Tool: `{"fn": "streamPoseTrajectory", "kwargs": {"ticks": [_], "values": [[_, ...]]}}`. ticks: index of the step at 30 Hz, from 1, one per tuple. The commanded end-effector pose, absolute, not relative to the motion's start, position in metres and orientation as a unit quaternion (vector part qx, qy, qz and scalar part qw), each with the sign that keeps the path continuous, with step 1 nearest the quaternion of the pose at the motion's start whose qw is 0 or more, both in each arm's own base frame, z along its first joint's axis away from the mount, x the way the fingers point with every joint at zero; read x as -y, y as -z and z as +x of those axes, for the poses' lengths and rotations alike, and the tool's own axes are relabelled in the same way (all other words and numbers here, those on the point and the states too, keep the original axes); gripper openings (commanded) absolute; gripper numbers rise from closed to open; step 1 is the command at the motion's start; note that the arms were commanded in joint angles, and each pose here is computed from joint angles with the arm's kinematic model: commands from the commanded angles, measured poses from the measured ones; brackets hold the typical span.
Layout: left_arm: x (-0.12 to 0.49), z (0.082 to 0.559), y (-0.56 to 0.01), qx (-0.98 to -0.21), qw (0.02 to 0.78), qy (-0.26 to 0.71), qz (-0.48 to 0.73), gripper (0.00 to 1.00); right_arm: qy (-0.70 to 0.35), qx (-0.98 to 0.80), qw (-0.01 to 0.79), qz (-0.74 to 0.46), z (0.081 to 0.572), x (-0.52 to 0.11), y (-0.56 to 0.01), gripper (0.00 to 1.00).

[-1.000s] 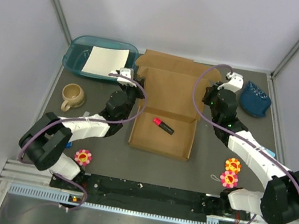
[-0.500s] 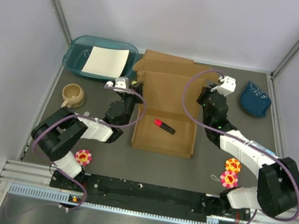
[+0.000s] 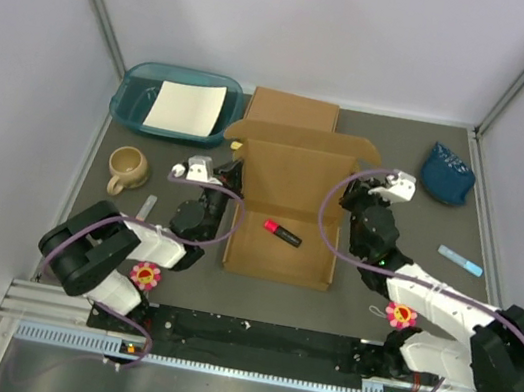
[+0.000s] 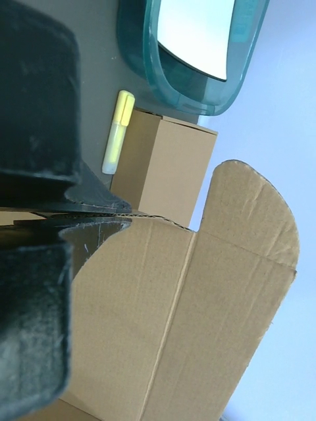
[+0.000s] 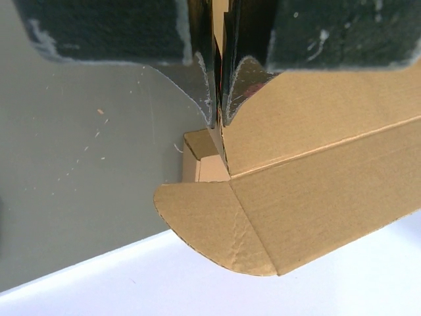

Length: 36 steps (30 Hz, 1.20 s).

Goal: Fold the paper box

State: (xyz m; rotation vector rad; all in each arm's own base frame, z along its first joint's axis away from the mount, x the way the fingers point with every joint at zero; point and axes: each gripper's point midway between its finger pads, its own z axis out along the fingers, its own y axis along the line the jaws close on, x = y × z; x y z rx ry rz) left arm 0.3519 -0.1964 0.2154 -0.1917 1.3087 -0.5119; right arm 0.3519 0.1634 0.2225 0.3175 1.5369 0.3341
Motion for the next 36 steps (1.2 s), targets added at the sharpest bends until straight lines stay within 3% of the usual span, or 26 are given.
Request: {"fn": "streamPoseTrajectory", "kwargs": {"ticks": [1,23,27,35,36], "values": [[0.211,0.316,-0.22,-0.573,0.76,0.299,-0.074,0.0,-0.145,-0.757,0.629,0.1,0.314,-0.179,-0.15,0.0],[0.207,0.234,-0.178,-0.611,0.716,0.335,-0.053,0.0,-0.124,-0.8,0.582,0.079,0.23,-0.171,-0.096,0.01],[0.201,0.227,-0.165,-0.629,0.71,0.314,-0.037,0.01,-0.107,-0.822,0.557,0.055,0.222,-0.168,-0.096,0.32],[0.193,0.224,-0.143,-0.668,0.693,0.271,-0.011,0.03,-0.154,-0.813,0.56,0.042,0.205,-0.154,-0.138,0.57],[0.192,0.224,-0.145,-0.669,0.689,0.277,-0.023,0.03,-0.163,-0.81,0.562,0.037,0.203,-0.155,-0.142,0.71]]}}
